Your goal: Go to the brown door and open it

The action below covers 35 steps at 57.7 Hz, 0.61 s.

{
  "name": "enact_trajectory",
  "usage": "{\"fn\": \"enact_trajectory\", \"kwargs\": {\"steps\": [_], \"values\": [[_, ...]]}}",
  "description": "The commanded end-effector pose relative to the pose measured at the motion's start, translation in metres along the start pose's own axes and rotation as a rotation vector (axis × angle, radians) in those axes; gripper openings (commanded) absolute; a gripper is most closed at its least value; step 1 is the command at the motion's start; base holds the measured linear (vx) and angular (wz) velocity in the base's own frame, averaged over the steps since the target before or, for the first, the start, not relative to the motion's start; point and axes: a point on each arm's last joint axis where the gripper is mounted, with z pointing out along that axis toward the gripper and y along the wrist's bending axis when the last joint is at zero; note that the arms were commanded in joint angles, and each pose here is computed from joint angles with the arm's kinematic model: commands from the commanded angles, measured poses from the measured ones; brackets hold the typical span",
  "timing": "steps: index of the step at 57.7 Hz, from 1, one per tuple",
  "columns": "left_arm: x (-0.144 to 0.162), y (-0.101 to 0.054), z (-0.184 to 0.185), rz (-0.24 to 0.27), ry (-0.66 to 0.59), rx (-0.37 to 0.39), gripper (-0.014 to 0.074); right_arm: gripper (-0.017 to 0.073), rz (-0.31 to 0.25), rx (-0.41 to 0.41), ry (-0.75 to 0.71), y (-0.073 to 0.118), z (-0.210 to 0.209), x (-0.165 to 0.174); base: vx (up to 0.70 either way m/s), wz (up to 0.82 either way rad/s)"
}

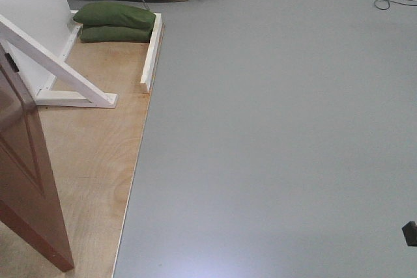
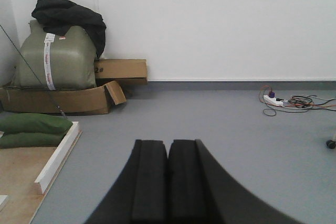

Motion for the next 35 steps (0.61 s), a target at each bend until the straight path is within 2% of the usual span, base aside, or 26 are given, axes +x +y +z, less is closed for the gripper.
{"fn": "enact_trajectory", "kwargs": {"steps": [1,4,7,17,28,35], "values": [[-0.012,-0.036,-0.007,0.086,-0.003,0.095,-0.0003,0.0000,-0.012,0.011,-0.082,-0.001,-0.001,-0.005,0.00,0.00],[-0.013,-0.039,-0.004,0.116,0.017,0.102,-0.0003,0.0000,-0.012,0.011,-0.082,-0.001,-0.001,-0.005,0.00,0.00],[-0.014,-0.043,-0.002,0.122,0.040,0.115,-0.0003,0.0000,-0.012,0.011,-0.082,-0.001,-0.001,-0.005,0.00,0.00],[-0.011,-0.045,0.009,0.061,0.104,0.139,-0.0003,0.0000,-0.012,0.011,-0.082,-0.001,-0.001,-0.005,0.00,0.00],[0.003,-0.047,0.016,0.101,0.167,0.140,-0.0003,0.0000,-0.012,0.011,-0.082,-0.001,-0.001,-0.005,0.00,0.00],[0.014,-0.053,0.019,0.106,0.196,0.157,-0.0003,0.0000,-0.012,0.011,-0.082,-0.001,-0.001,-0.005,0.00,0.00]]}}
